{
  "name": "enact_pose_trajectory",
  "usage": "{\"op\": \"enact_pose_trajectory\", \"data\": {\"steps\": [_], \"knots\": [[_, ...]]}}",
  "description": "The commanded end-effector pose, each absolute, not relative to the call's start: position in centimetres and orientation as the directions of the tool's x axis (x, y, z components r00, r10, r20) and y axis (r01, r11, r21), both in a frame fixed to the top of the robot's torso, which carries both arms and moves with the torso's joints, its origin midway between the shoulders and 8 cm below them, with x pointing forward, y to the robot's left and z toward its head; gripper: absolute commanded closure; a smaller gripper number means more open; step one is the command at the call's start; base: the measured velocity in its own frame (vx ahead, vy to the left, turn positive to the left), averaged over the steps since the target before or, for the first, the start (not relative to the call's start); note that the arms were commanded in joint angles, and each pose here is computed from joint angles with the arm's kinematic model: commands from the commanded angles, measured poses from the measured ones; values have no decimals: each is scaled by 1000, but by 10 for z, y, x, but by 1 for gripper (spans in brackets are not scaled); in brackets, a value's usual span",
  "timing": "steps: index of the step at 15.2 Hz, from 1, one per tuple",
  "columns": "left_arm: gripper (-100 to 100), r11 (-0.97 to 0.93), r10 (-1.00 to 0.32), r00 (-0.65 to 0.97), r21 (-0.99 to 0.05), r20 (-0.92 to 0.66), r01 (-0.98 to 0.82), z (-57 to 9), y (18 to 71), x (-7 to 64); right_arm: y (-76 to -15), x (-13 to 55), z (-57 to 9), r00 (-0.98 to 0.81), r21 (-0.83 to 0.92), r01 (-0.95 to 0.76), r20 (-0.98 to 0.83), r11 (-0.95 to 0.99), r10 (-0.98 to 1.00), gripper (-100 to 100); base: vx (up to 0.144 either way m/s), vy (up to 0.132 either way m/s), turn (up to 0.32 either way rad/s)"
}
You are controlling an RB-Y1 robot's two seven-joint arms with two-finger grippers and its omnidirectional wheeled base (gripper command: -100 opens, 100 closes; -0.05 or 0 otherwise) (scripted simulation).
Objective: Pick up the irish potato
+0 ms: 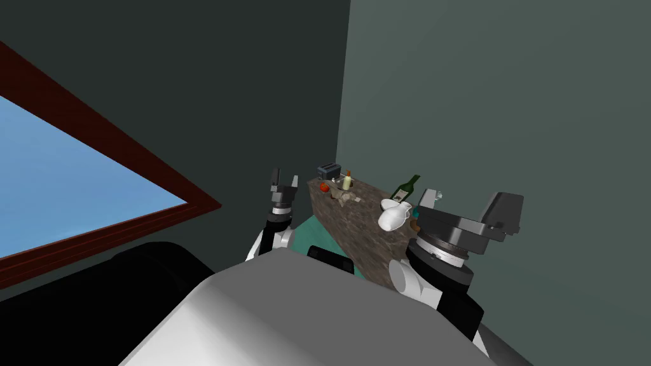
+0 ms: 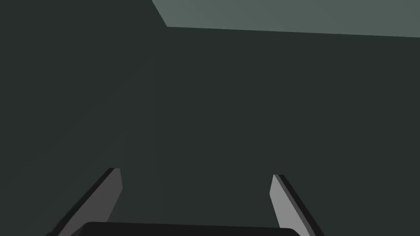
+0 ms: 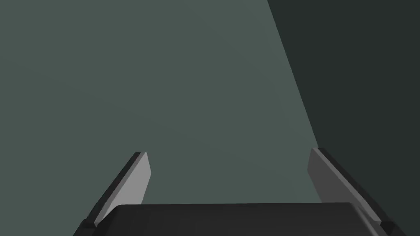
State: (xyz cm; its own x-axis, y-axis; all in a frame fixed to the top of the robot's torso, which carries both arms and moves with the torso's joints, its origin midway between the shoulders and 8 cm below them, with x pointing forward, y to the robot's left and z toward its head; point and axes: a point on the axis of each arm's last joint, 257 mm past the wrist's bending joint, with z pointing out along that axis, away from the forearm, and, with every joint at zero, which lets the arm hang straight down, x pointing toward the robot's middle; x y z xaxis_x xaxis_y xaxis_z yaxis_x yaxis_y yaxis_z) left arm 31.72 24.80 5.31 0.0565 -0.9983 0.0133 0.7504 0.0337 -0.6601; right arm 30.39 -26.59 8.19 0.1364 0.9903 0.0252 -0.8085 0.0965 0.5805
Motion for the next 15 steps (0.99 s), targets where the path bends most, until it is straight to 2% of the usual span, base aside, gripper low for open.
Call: {"op": "enact_pose_trajectory", "data": {"steps": [1, 15], "knots": [[-100, 36, -999, 34, -680, -16, 732, 47, 246, 322, -266, 304, 82, 136, 580, -809, 25, 97, 990, 0, -4, -4, -49], [-100, 18, -998, -38, -863, -43, 504, -21, 279, 369, -266, 304, 82, 136, 580, -809, 25, 97, 990, 0, -17, -12, -127]]}}
